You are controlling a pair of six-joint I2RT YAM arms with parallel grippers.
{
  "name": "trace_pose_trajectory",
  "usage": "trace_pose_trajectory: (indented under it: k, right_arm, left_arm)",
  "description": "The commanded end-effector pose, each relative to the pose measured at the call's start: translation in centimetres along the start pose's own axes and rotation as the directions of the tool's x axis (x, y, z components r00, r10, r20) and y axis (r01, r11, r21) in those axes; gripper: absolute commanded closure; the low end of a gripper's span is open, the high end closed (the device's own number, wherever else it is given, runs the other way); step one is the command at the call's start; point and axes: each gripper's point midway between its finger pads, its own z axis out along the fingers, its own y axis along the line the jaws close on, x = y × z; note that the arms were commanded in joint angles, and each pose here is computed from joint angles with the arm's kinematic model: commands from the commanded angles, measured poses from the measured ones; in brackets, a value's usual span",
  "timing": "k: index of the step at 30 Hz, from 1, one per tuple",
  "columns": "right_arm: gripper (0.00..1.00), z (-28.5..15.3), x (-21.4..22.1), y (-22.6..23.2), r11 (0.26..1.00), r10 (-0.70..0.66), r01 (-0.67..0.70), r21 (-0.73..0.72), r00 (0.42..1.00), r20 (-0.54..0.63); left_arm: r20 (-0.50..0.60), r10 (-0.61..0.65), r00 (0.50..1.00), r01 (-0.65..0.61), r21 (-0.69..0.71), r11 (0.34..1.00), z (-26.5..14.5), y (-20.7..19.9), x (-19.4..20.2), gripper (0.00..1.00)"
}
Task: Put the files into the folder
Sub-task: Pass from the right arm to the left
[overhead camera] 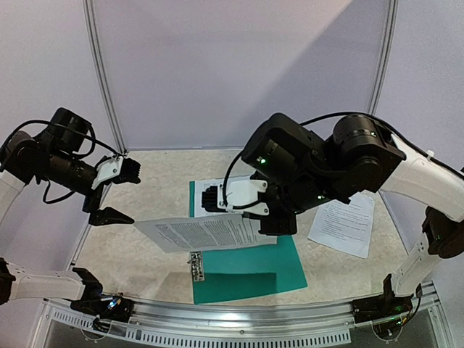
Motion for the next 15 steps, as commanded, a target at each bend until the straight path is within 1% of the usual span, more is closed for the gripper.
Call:
trace_pose_trajectory:
  k: [1, 2, 4, 8, 10, 13, 15]
  right_arm:
    - [1.00, -3.4, -2.4, -0.8, 0.997, 0.071, -0.072, 0.000, 0.983, 0.166]
    - [1.00, -3.7, -2.4, -1.1, 0.996, 0.083, -0.086, 0.010, 0.981, 0.174]
    - [1.00, -4.3, -2.4, -1.6, 0.993, 0.107, -0.114, 0.027, 0.977, 0.186]
    - [1.00, -5.0, -2.1, -2.5, 0.984, 0.155, -0.168, 0.058, 0.971, 0.182]
    - [1.00, -5.2, -2.3, -2.6, 0.982, 0.170, -0.183, 0.053, 0.965, 0.198]
    - [1.00, -6.3, -2.9, -3.0, 0.979, 0.177, -0.197, 0.054, 0.950, 0.257]
    - [1.00, -6.8, -3.2, -3.3, 0.978, 0.173, -0.198, 0.062, 0.943, 0.285]
  left_arm:
    - [0.141, -0.106, 0.984, 0.090, 0.113, 0.990, -0.5, -2.5, -2.0, 0.00]
    - [0.167, -0.104, 0.980, 0.080, 0.144, 0.986, -0.9, -3.3, -2.4, 0.00]
    - [0.182, -0.089, 0.979, 0.058, 0.168, 0.984, -1.4, -4.1, -2.6, 0.01]
    - [0.176, -0.086, 0.981, 0.053, 0.185, 0.981, -2.1, -4.7, -2.6, 0.00]
    - [0.175, -0.077, 0.981, 0.042, 0.198, 0.979, -2.1, -5.3, -2.4, 0.00]
    - [0.193, -0.129, 0.973, 0.094, 0.179, 0.979, -1.6, -4.8, -2.4, 0.01]
    - [0.218, -0.201, 0.955, 0.166, 0.168, 0.972, -1.2, -3.8, -3.1, 0.04]
